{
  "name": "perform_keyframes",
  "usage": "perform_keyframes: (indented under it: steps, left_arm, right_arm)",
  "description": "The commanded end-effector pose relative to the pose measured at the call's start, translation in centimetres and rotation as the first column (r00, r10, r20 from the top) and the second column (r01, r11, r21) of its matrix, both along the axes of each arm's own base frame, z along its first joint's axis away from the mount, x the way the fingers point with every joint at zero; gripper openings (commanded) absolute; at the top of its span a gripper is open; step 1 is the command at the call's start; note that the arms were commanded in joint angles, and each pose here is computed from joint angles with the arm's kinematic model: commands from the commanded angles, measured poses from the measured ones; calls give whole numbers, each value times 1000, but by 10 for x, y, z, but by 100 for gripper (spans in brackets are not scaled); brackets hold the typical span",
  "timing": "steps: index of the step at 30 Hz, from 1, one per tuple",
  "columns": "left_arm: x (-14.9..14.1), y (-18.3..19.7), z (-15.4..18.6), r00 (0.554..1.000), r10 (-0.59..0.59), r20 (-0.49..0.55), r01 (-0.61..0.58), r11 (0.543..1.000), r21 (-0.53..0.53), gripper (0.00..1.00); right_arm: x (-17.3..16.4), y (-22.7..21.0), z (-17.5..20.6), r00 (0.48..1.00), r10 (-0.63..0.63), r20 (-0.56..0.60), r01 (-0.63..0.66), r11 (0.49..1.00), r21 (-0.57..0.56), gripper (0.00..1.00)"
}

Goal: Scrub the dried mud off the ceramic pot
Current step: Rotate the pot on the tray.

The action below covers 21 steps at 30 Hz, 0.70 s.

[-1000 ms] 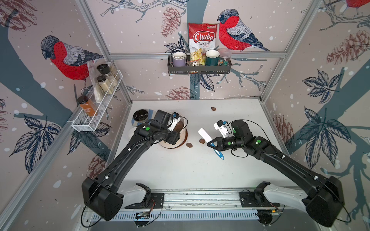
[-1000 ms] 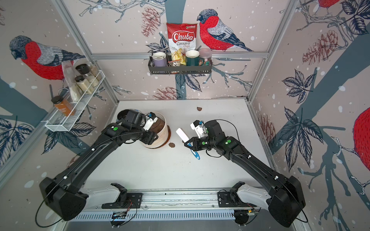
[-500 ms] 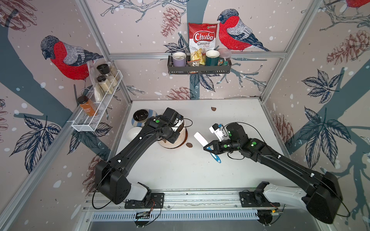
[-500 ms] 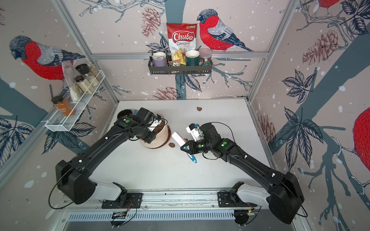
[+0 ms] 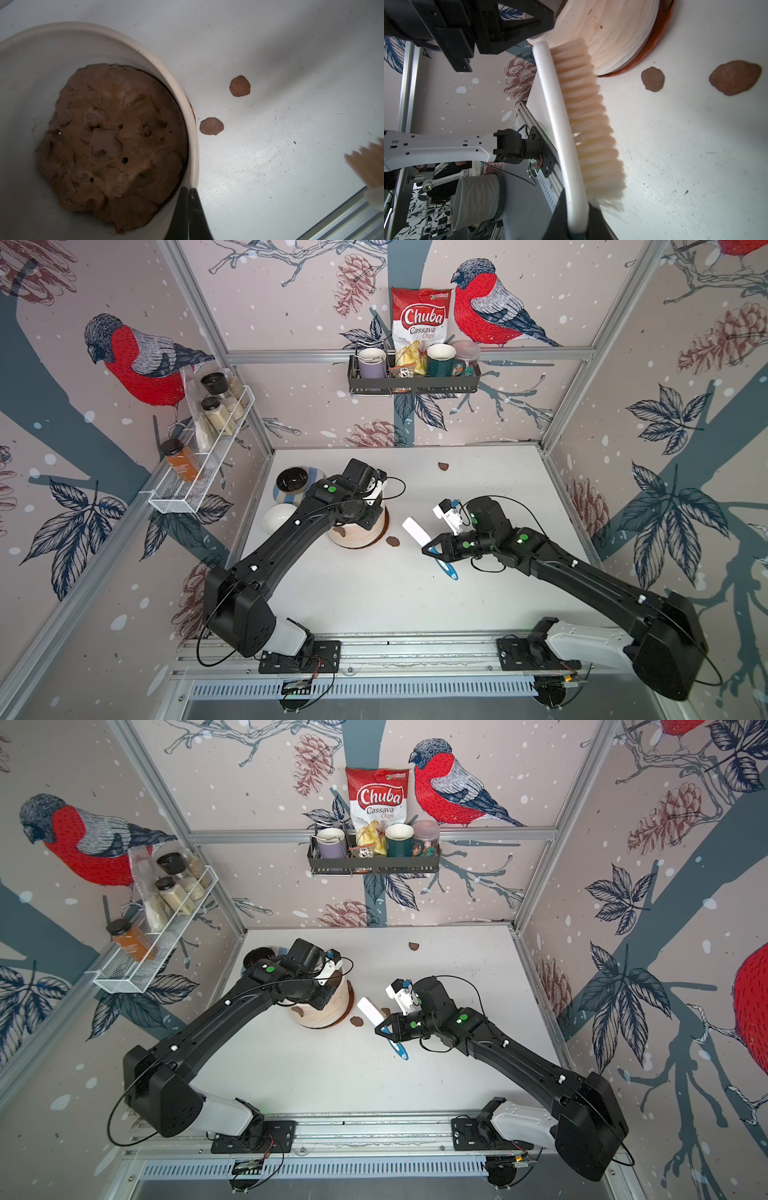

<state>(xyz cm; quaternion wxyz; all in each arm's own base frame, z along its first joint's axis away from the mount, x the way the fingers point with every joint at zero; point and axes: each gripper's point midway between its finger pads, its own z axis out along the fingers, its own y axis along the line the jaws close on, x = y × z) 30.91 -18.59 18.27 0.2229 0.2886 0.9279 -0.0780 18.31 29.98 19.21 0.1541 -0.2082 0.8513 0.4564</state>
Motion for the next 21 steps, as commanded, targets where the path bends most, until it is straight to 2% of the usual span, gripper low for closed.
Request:
perform_keyframes:
  steps: [1,3,6,8,13,18,21]
  left_arm:
    - [-35,6,-22,983,-1,-184,5,1000,23,19]
    - [-37,3,-18,984,-2,-180,2,1000,-2,29]
    - [-36,11,-14,987,37,-155,-36,999,10,39]
    - [-38,12,-13,988,41,-149,-42,999,-4,41]
    - [-42,19,-20,985,69,-158,-68,998,15,28]
    - [-40,20,-29,979,97,-181,-93,995,26,21]
    - [-41,14,-34,974,100,-205,-104,994,-11,18]
  right_arm:
    - [1,5,11,999,38,29,-39,999,37,0]
    - [0,5,15,998,53,31,-54,998,36,0]
    - [0,3,17,998,53,41,-54,998,33,0]
    - [0,1,19,998,50,42,-51,998,39,0]
    - [2,-2,20,998,38,44,-40,998,44,0]
    - [5,-3,21,999,31,45,-33,999,42,0]
    - [10,-6,25,999,21,42,-22,999,39,0]
